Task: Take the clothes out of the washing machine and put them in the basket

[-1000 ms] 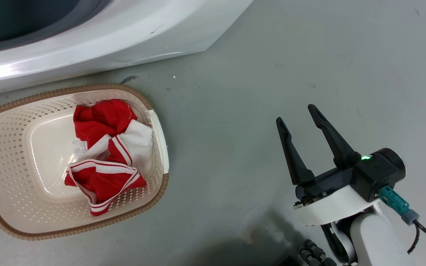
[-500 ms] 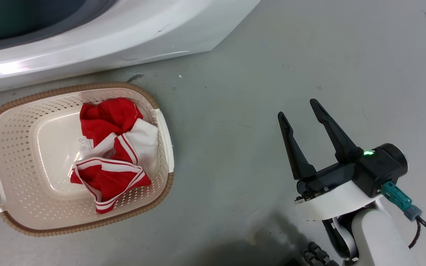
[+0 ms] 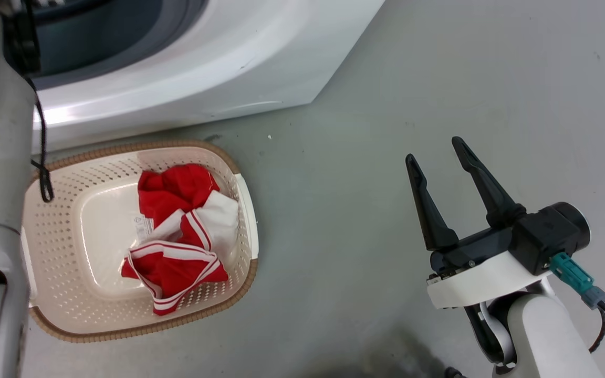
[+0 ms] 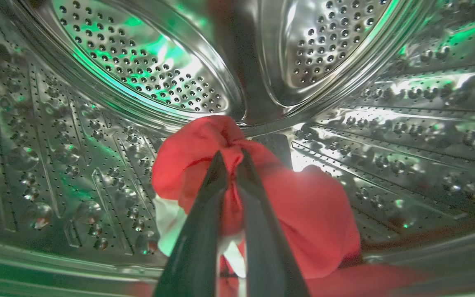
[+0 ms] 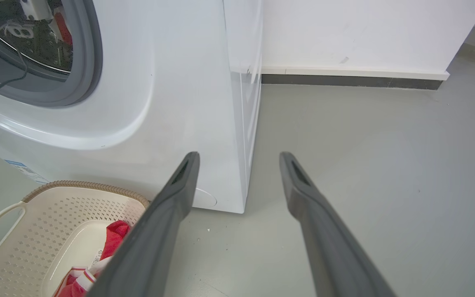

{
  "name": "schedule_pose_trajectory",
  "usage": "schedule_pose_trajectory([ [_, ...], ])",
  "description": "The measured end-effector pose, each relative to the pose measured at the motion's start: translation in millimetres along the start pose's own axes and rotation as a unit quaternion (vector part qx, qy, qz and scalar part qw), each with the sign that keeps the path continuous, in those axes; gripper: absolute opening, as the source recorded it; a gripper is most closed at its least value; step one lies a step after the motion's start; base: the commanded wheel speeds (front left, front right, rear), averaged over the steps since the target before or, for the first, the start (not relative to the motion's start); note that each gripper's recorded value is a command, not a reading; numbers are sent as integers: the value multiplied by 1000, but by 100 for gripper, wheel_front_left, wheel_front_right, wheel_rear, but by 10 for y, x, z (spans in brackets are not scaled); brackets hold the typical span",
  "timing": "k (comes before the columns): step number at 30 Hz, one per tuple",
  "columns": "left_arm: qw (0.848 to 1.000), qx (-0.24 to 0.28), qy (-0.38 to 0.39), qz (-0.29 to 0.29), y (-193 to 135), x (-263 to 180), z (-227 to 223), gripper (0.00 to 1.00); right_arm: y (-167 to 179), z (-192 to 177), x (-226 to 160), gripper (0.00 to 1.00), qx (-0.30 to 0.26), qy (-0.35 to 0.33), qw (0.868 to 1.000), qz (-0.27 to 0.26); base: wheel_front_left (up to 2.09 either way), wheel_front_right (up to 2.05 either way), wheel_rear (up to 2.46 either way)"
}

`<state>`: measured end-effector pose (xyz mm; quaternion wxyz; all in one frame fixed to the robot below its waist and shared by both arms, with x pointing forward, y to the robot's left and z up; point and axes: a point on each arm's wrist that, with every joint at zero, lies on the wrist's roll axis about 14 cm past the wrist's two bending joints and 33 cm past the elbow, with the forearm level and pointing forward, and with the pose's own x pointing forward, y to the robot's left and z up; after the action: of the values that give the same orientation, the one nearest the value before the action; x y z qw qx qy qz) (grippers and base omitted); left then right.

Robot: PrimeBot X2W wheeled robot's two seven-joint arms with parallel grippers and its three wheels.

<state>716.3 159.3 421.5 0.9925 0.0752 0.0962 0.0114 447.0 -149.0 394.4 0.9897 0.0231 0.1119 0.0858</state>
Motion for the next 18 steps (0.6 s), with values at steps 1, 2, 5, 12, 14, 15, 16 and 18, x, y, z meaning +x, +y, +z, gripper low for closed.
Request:
schedule_pose_trajectory([
  [1, 1000, 0, -10, -2, -3, -38, 31, 0, -4, 34, -11, 100, -1, -3, 1000, -1, 0, 0, 0],
  [2, 1000, -13, -24, 1, 10, -77, 76, 0, -7, 66, -23, 100, -2, -7, 1000, -2, 0, 0, 0],
  [5, 999, -25, -43, 2, 33, -216, 116, 0, -14, 170, -74, 100, -3, -17, 1000, -5, 0, 0, 0],
  [12, 997, -53, -61, 0, 89, -582, 244, 0, -12, 389, -265, 100, -3, -38, 999, -12, 0, 0, 0],
  [14, 995, -60, -76, -1, 126, -700, 351, 0, -11, 446, -331, 100, -1, -44, 999, -15, 0, 0, 0],
  [15, 995, -62, -84, -2, 140, -762, 405, 0, -8, 471, -361, 100, -1, -46, 999, -16, 0, 0, 0],
  [16, 994, -62, -90, -4, 156, -826, 440, 0, 2, 500, -389, 100, 0, -49, 999, -15, 0, 0, 0],
  [18, 993, -64, -98, -4, 203, -963, 472, 0, 27, 554, -441, 100, 0, -55, 998, -13, 0, 0, 0],
])
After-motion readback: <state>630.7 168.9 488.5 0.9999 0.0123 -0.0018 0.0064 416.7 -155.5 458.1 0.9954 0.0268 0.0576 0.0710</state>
